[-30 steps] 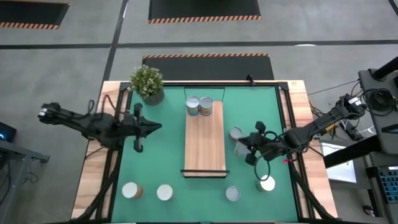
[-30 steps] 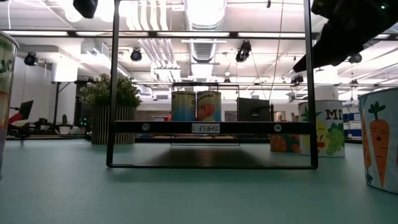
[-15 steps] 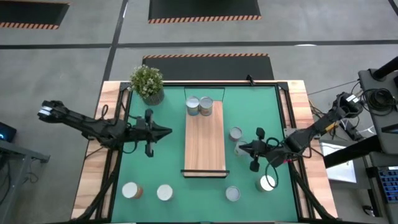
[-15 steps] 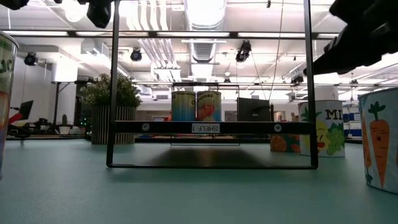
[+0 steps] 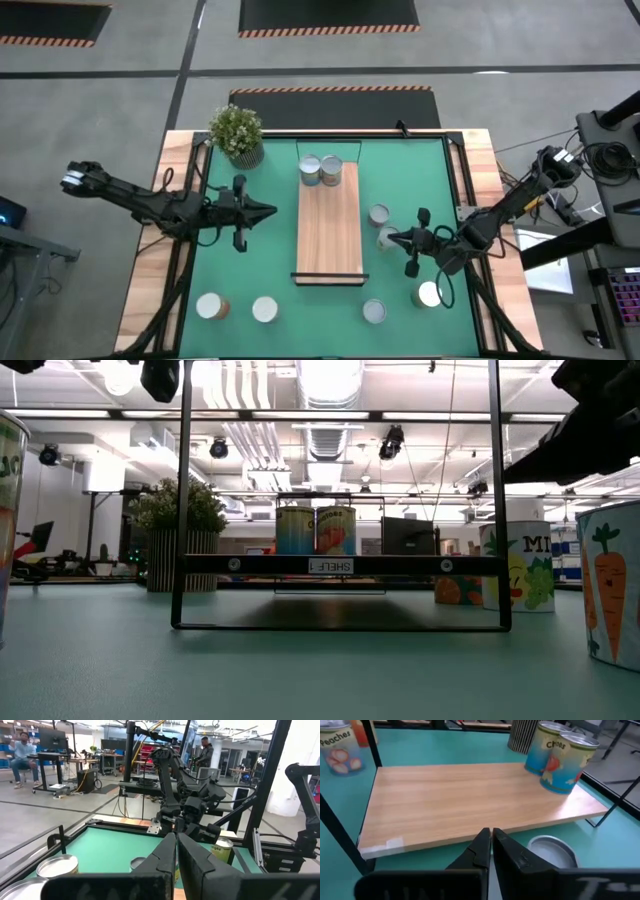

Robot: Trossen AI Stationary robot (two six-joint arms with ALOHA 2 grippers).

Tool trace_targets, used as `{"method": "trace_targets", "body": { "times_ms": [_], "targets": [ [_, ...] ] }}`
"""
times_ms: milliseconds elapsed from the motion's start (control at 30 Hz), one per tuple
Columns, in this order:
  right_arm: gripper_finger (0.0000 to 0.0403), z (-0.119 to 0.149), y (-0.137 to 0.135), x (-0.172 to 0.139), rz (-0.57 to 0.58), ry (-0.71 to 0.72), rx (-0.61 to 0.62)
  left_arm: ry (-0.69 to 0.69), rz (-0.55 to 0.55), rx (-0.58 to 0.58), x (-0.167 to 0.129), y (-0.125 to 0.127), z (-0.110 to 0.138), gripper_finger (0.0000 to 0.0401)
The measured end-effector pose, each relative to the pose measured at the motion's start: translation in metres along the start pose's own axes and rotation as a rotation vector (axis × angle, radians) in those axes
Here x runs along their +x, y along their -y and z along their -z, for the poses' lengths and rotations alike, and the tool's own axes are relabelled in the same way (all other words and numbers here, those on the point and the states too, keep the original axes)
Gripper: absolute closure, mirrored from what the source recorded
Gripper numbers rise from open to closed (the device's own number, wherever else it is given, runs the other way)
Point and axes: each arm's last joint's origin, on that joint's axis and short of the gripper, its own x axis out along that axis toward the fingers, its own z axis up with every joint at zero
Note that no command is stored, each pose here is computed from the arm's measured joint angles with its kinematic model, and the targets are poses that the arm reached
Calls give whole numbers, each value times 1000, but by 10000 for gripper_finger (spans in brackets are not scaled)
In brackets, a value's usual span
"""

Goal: Pick and place cans onto a shelf
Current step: Put the canned mixed fruits on the shelf

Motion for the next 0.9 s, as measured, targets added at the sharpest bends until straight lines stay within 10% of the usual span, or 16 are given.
{"method": "trace_targets", "body": {
  "times_ms": [900],
  "targets": [
    [48,-12,2,-7,14,-250,75,-1,-1,8,0,0,0,401]
  ]
}}
